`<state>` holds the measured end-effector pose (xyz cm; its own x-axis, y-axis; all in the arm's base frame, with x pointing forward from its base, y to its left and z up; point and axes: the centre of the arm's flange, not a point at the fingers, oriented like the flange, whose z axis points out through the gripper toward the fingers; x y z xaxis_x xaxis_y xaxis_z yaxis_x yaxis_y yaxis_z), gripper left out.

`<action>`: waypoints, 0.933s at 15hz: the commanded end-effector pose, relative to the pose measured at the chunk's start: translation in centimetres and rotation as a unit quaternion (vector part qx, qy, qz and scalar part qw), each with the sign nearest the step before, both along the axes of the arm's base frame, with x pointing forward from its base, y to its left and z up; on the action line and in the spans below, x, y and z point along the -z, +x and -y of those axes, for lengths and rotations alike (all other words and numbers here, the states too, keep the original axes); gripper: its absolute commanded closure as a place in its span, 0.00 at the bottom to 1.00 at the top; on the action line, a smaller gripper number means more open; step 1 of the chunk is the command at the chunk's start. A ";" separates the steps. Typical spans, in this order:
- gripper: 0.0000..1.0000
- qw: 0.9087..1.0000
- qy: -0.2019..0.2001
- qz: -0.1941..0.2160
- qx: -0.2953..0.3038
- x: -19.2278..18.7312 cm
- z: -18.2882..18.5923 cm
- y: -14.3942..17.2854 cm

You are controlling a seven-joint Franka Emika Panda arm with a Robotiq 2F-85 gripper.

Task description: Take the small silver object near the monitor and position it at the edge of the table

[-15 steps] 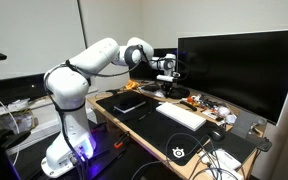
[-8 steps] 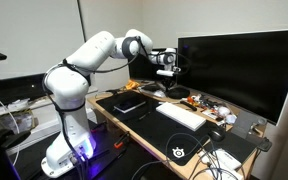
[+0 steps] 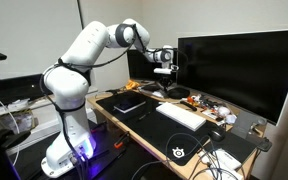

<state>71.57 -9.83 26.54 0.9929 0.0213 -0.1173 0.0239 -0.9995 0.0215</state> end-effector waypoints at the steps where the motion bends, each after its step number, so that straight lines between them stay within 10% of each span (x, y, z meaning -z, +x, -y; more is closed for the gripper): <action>1: 0.99 1.000 -0.014 -0.004 -0.016 -1.0 -0.6 -5.8; 14: 0.96 1.000 -0.025 -0.003 -0.001 -0.5 1.8 -8.8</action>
